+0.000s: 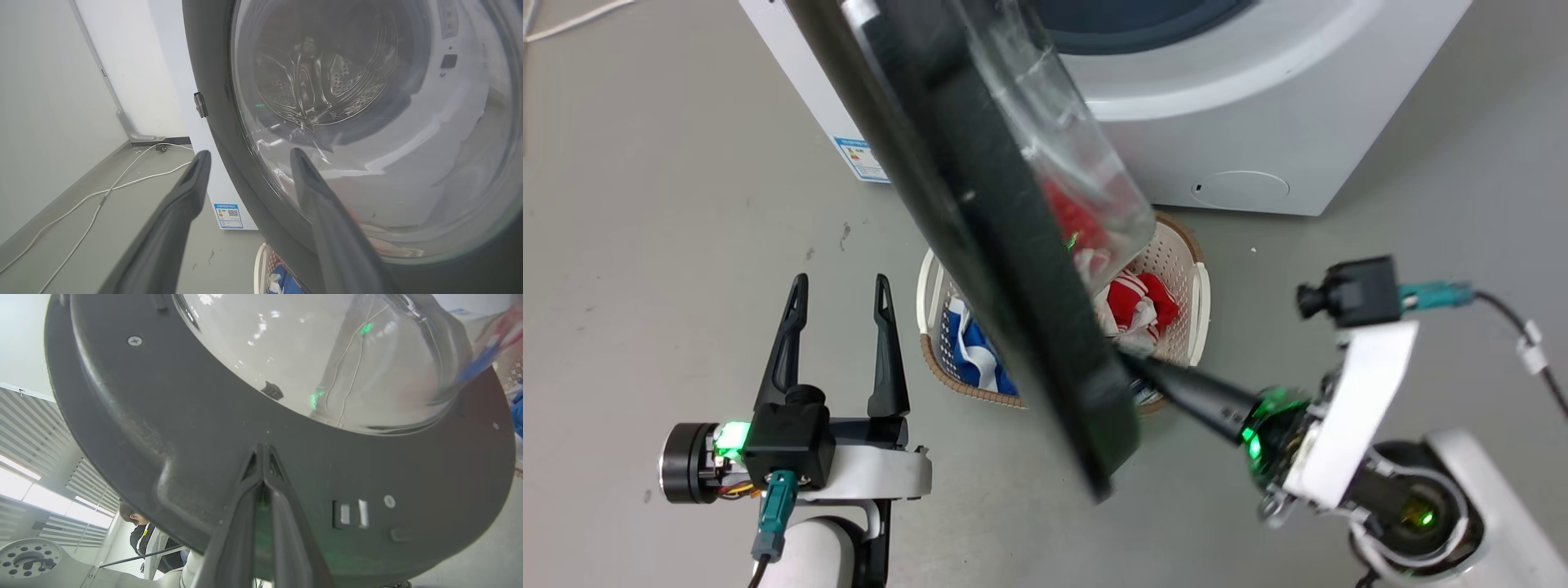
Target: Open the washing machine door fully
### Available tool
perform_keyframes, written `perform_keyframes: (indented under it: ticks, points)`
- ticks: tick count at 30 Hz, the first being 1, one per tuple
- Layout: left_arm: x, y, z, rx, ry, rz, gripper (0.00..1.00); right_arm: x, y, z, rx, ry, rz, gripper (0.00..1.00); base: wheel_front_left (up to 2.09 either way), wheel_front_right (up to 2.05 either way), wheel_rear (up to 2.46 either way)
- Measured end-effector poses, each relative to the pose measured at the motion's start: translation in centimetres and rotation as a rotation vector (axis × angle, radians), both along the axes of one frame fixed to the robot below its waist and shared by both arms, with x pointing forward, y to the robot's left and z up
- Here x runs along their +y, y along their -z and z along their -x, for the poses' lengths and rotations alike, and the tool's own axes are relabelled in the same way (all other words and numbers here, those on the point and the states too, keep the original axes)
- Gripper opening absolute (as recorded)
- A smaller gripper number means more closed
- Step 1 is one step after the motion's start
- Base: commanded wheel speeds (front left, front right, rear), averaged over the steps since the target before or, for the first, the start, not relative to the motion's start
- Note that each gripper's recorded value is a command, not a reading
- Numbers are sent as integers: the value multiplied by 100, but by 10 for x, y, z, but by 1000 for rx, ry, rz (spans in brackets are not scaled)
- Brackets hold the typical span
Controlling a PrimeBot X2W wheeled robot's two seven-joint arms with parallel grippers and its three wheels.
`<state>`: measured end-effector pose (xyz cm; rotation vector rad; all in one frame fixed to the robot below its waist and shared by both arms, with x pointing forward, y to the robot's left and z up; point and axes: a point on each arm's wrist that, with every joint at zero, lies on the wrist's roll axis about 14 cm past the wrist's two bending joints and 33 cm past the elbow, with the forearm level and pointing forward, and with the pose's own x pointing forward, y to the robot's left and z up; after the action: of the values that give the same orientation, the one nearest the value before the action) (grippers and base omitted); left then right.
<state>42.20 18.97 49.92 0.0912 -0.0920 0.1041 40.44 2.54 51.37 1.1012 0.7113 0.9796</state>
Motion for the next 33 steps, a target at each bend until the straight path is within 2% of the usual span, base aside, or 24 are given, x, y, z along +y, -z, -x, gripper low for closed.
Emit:
perform_keyframes:
  ticks: [6,15,23,24,25,26,33]
  points:
    - [4,-4,8,-4,-11,-3,100,24,3,31,45,-78,-29,0,0,0,0]
    - [10,-7,16,-8,-32,-6,100,40,6,55,94,-117,-52,0,0,0,0]
    - [11,-12,28,-15,-34,-5,100,29,-3,51,64,-3,-60,0,0,0,0]
    - [11,-13,30,-18,-34,-6,100,25,-6,49,54,28,-61,14,0,0,0]
    - [11,-15,32,-22,-32,-5,100,20,-9,46,43,60,-65,46,0,0,0]
    - [11,-16,34,-26,-31,-5,100,15,-13,42,25,101,-68,100,0,0,0]
    - [12,-24,48,-46,-28,-11,100,-41,-42,11,-190,449,-28,100,0,0,0]
